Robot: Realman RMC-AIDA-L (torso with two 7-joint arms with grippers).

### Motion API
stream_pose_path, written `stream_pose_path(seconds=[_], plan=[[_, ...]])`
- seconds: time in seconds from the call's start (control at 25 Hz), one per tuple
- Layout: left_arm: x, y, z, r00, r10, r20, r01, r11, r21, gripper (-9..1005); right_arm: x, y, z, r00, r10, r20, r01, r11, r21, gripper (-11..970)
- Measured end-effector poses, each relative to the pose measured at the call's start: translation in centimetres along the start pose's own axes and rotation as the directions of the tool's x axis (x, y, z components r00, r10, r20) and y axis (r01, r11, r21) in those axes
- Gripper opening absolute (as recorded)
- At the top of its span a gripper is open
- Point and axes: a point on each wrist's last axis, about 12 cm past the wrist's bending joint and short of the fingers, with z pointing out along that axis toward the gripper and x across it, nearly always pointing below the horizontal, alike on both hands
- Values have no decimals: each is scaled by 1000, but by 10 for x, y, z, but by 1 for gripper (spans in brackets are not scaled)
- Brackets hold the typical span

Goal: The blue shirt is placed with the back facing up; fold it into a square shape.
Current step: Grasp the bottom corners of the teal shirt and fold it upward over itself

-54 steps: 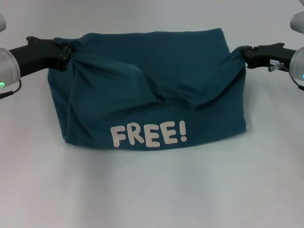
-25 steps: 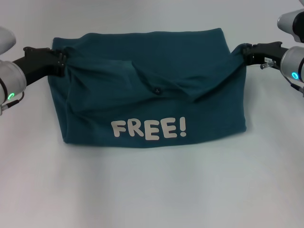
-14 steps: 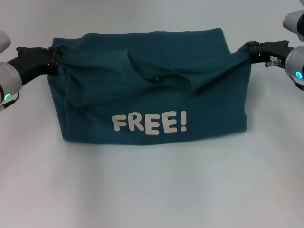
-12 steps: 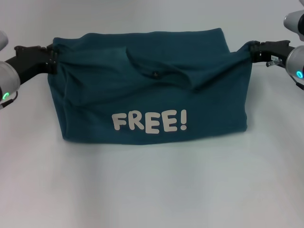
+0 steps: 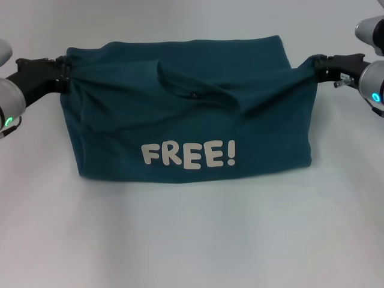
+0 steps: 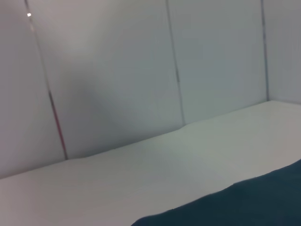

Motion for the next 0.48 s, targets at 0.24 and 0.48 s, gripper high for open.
stream_pose_path(seconds=[0.24,0.48], plan=[[7,-1,1,1000,-2,-24,2,1000,-7,56,9,2,0,1000,3,-28,-3,1000,0,97],[13,-9,1,997,76,-28,-76,997,-2,76,14,1,-1,999,6,-36,-6,1000,5,97]])
